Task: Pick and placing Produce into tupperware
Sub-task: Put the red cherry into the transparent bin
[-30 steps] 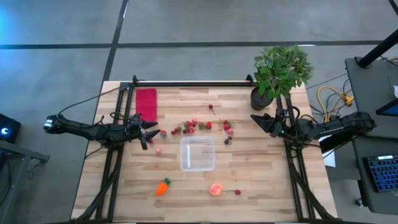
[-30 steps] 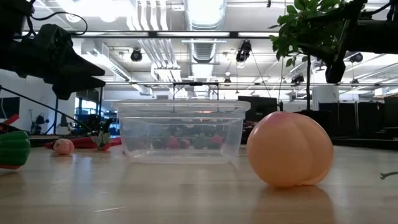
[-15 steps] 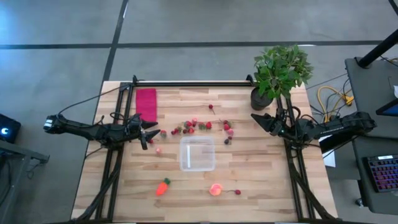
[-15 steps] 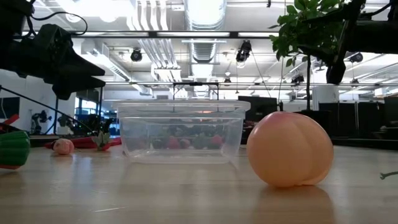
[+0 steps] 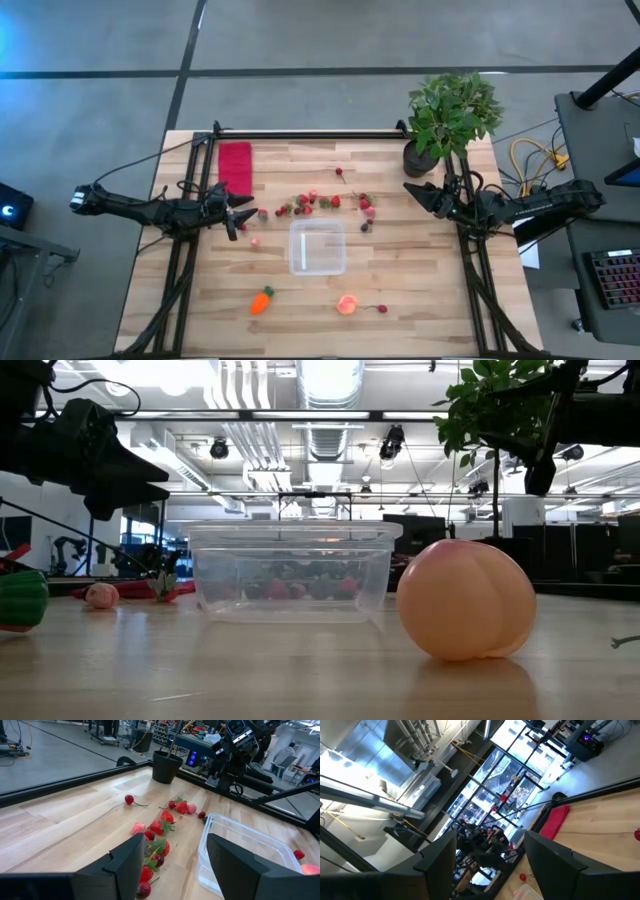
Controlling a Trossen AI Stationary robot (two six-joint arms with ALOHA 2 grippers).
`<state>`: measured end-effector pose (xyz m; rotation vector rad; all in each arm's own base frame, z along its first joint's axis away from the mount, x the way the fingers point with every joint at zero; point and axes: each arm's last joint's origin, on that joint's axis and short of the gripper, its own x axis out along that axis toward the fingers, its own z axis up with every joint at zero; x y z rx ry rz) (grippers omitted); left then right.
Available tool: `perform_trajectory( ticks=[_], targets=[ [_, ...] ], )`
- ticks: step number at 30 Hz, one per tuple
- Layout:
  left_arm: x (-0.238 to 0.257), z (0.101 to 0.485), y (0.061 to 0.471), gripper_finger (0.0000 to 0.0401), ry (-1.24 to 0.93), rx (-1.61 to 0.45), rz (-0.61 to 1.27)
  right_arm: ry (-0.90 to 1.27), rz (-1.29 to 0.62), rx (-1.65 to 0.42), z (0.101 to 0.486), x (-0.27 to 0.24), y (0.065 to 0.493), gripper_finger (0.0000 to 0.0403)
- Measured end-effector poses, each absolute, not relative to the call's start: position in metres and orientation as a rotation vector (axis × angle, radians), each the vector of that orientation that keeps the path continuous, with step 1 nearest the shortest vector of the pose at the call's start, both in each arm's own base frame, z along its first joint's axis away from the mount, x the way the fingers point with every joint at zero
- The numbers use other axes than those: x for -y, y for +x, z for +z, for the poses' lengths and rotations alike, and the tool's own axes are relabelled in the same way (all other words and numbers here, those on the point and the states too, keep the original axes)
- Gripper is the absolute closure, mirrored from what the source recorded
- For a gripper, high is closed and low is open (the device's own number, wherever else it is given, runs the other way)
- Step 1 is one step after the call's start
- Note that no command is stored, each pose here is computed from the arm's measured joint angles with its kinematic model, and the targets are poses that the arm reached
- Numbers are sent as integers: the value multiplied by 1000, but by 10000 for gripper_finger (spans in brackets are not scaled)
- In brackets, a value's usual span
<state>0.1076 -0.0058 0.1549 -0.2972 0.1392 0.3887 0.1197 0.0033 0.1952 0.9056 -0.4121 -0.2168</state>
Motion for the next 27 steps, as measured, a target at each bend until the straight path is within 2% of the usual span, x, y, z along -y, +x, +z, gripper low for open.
perform_trajectory(
  ticks=[15,27],
  targets=[
    [6,155,108,198,-297,-139,389,944,-206,425,196,-3,119,177],
    [6,155,108,198,-297,-139,389,874,-273,452,197,-1,118,177]
  ],
)
